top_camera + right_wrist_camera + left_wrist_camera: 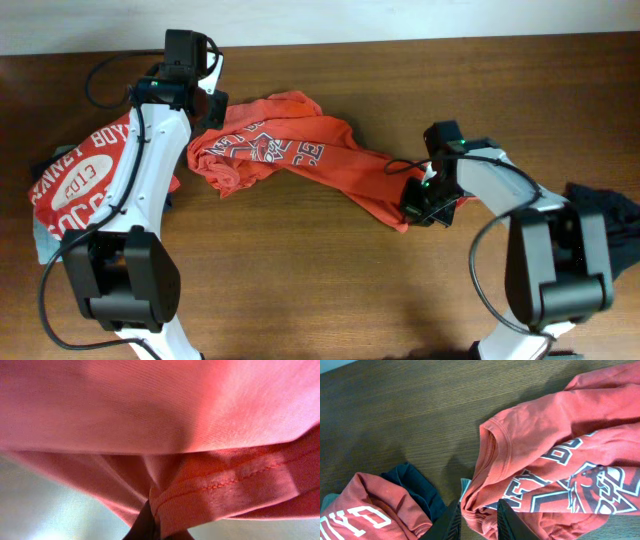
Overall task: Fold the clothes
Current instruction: 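Grasp the red shirt's right end with the right gripper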
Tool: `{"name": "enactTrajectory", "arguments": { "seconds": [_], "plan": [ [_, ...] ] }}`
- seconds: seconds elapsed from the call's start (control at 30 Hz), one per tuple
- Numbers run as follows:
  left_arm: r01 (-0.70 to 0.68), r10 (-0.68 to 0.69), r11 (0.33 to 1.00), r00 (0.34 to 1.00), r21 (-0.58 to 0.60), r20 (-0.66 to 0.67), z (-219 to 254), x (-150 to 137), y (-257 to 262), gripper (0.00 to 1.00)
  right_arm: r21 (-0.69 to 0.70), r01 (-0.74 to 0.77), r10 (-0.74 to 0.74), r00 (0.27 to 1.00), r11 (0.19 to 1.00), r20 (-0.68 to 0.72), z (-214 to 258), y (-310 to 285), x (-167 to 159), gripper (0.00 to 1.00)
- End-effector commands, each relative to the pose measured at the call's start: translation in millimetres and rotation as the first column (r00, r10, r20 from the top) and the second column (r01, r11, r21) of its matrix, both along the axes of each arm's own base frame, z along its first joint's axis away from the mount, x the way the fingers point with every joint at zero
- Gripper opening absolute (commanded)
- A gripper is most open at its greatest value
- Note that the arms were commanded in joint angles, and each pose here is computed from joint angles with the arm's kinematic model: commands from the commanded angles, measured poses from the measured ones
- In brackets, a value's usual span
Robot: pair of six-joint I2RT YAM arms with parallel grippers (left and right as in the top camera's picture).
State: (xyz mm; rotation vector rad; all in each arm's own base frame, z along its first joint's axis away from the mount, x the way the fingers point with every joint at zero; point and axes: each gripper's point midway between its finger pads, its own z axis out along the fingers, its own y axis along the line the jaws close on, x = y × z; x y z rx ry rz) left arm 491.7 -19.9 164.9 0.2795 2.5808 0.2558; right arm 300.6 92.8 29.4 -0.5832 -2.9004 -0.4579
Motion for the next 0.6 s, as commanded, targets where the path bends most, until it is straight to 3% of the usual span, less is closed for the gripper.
{"name": "enactTrajectory", "arguments": {
  "seconds": [0.0, 0.13, 0.27, 0.47, 0.57],
  "plan": [
    [-0.016, 0.017, 1.0, 0.999, -0.015, 0.049, 21.7, -0.6, 3.4, 0.25, -0.005, -0.15, 0.148, 0.965, 0.989, 0.218, 69.1, 1.5, 26.3, 0.04],
    [-0.016, 0.016, 1.0, 0.999, -0.015, 0.048, 21.6, -0.7, 3.2, 0.26, -0.03, -0.224, 0.223, 0.93, 0.974, 0.292, 128.1, 0.1, 24.7, 0.04],
    [-0.015, 0.015, 1.0, 1.0, -0.014, 0.025, 18.5, -5.4, 3.3, 0.35, -0.172, -0.192, 0.239, 0.917, 0.966, 0.318, 166.8, -23.4, 26.7, 0.04],
    [0.033, -0.039, 0.995, 0.998, -0.097, -0.057, 7.5, -21.7, -13.0, 0.47, -0.263, -0.15, 0.238, 0.907, 0.953, 0.348, 178.5, -38.9, 37.2, 0.05],
    [0.08, -0.111, 0.974, 0.984, -0.214, -0.139, -1.1, -41.5, -35.8, 0.48, -0.28, -0.114, 0.214, 0.908, 0.953, 0.36, 179.4, -42.8, 41.9, 0.05]
  ]
}}
